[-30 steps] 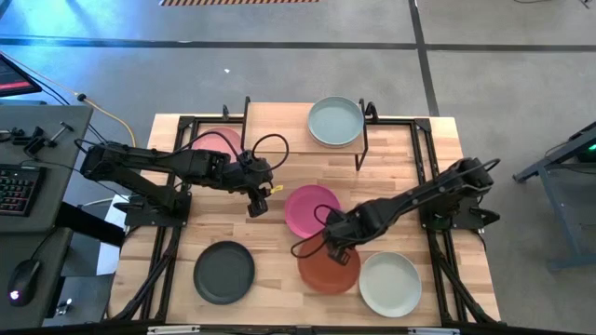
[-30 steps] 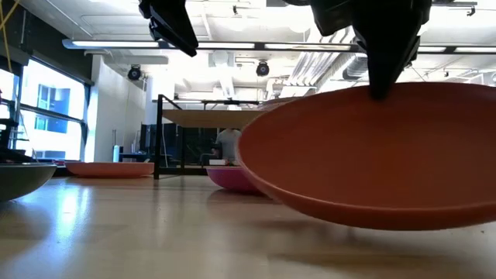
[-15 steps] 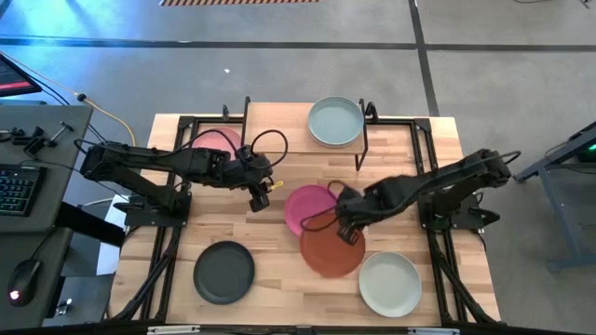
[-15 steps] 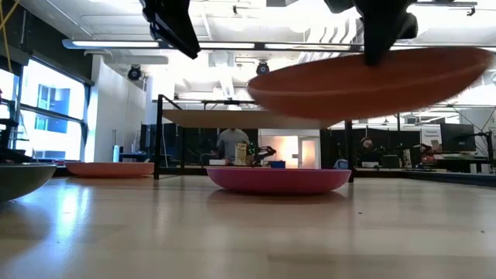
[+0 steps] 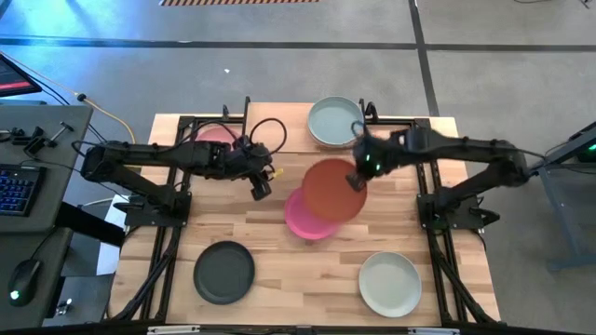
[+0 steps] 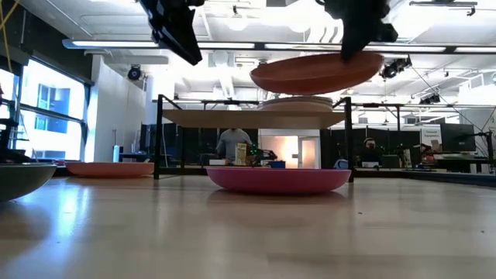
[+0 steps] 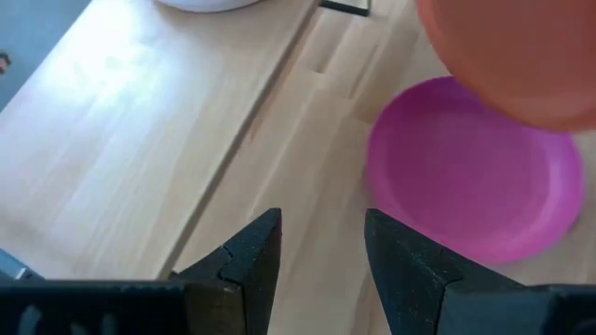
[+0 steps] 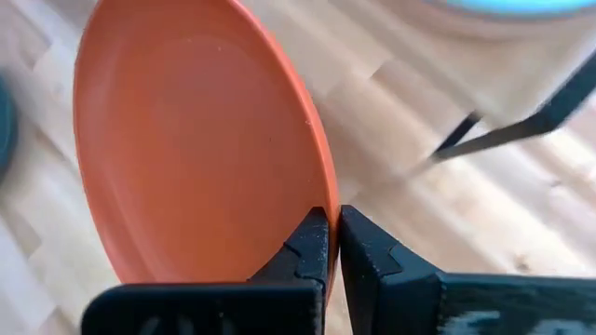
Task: Place and stack plates onto a shelf
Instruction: Stack the orange plate on top of the gray plate on the shelf
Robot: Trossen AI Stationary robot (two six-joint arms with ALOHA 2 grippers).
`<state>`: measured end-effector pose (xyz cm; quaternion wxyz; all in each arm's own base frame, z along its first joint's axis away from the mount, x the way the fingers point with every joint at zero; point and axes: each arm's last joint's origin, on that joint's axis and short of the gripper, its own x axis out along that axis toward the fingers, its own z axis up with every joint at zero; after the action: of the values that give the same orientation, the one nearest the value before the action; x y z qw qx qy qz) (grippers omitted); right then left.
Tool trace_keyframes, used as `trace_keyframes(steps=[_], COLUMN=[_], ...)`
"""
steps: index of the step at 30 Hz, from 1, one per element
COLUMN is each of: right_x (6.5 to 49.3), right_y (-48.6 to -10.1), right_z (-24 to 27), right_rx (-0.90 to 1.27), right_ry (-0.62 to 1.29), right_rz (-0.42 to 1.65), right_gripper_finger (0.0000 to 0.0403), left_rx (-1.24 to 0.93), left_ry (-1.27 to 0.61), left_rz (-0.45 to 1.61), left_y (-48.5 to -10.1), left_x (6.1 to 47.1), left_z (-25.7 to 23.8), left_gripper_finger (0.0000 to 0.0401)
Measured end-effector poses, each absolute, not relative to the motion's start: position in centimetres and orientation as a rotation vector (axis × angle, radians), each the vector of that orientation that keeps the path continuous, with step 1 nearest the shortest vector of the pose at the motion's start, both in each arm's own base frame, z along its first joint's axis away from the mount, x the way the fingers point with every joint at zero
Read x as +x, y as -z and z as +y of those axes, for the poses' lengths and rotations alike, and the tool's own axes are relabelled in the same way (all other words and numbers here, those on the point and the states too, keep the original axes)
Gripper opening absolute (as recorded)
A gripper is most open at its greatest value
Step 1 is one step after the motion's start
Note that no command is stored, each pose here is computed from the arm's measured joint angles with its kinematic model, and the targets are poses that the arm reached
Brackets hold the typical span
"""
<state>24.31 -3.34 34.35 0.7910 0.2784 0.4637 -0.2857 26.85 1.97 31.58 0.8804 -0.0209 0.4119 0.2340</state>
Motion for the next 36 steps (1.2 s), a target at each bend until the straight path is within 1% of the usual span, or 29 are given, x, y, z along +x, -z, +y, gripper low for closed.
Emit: trace_keyframes(steps=[15,25,28,36], right_x=[21.2,18.8,18.7,19.7], right_y=[-36.2,-37.6,-37.3,-35.6], right_z=[-14.2,-19.6,-20.6,-21.8], right_rx=[0.658,0.584,0.576,0.6], right_ry=[0.699,0.843,0.844,0.797], right_rz=[0.727,0.489,0.484,0.564], right_gripper_finger=[0.0,0.0,0.0,0.0], left_rx=[-0.089,-0.115,-0.121,-0.137], left_ry=[-0.582,-0.627,-0.639,-0.669], left_rz=[0.857,0.849,0.848,0.847], left_y=[-31.6,-31.6,-31.6,-31.6], left_x=[26.5,26.3,26.3,26.1], left_z=[4.7,5.9,6.2,7.0], left_gripper_finger=[0.0147,0.0147,0.0147,0.0147])
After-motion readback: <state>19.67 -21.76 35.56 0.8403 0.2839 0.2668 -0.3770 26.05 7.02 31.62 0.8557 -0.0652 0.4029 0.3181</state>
